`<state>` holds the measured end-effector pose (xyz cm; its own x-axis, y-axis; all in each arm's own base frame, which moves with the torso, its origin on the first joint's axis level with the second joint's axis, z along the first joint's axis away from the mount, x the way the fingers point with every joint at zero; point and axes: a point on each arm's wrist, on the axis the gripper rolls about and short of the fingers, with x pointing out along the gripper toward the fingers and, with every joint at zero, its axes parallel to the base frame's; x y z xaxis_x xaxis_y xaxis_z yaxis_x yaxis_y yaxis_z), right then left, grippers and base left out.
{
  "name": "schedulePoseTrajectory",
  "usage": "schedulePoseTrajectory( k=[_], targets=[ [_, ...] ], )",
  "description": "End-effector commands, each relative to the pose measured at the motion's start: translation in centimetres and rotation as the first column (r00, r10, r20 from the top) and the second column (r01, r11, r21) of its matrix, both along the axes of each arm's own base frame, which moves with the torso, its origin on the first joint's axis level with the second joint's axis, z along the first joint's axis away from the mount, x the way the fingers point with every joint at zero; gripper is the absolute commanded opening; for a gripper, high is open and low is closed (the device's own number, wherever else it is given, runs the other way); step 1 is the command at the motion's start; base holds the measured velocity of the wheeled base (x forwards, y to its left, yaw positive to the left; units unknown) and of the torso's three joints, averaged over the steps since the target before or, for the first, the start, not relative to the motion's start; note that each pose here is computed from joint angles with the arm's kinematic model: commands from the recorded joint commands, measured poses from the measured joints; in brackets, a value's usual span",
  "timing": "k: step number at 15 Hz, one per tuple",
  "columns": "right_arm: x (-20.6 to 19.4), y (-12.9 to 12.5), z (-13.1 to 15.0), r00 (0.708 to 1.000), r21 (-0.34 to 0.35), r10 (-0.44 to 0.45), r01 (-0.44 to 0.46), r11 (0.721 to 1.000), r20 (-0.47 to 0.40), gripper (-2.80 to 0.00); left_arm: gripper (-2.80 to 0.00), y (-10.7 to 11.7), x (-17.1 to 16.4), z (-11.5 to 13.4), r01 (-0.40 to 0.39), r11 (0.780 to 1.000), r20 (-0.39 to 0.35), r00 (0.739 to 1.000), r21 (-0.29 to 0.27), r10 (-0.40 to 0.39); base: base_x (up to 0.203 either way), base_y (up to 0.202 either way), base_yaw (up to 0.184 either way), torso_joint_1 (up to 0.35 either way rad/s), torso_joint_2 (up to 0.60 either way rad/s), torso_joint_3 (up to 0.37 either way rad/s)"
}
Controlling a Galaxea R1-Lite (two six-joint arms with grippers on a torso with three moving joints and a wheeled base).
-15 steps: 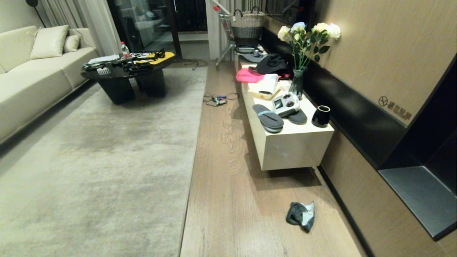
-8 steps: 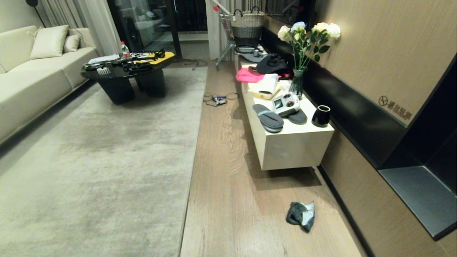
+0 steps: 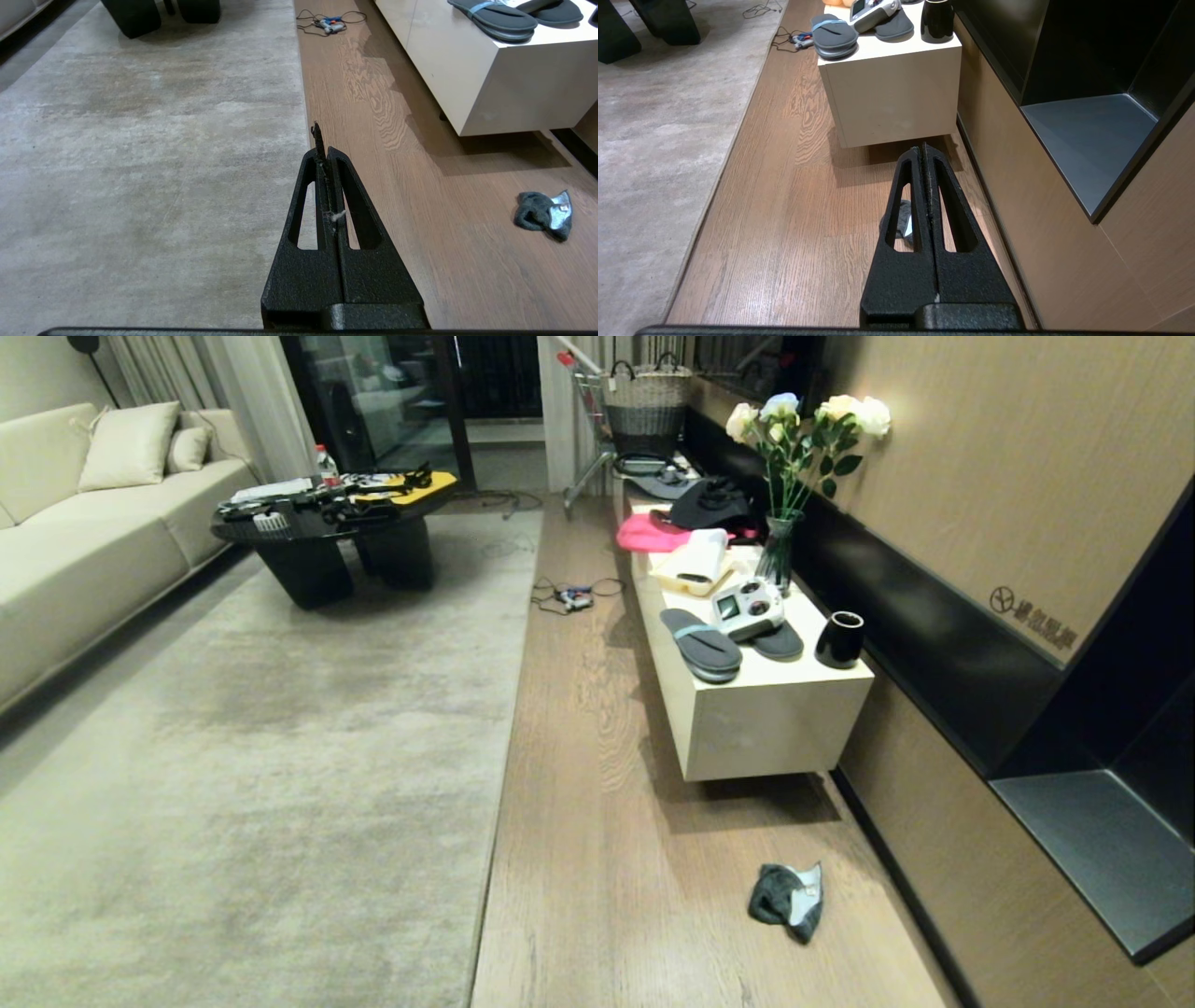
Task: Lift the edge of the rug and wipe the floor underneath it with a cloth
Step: Pick up the rag
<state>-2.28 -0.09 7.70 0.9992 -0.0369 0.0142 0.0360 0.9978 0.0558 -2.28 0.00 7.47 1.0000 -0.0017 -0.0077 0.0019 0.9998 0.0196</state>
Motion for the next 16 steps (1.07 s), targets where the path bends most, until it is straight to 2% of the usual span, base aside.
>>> schedulePoseTrajectory(
  k=[1, 16],
  targets=[
    [0.01, 0.0, 0.01, 1.0, 0.0, 0.0, 0.0, 1.0, 0.0, -2.8, -2.8, 0.0, 0.01, 0.0, 0.0, 1.0, -0.002, 1.0, 0.0, 0.0, 0.0, 0.0, 0.0, 0.0, 0.0, 0.0],
    [0.01, 0.0, 0.01, 1.0, 0.0, 0.0, 0.0, 1.0, 0.0, -2.8, -2.8, 0.0, 0.01, 0.0, 0.0, 1.0, -0.002, 1.0, 0.0, 0.0, 0.0, 0.0, 0.0, 0.0, 0.0, 0.0]
  ],
)
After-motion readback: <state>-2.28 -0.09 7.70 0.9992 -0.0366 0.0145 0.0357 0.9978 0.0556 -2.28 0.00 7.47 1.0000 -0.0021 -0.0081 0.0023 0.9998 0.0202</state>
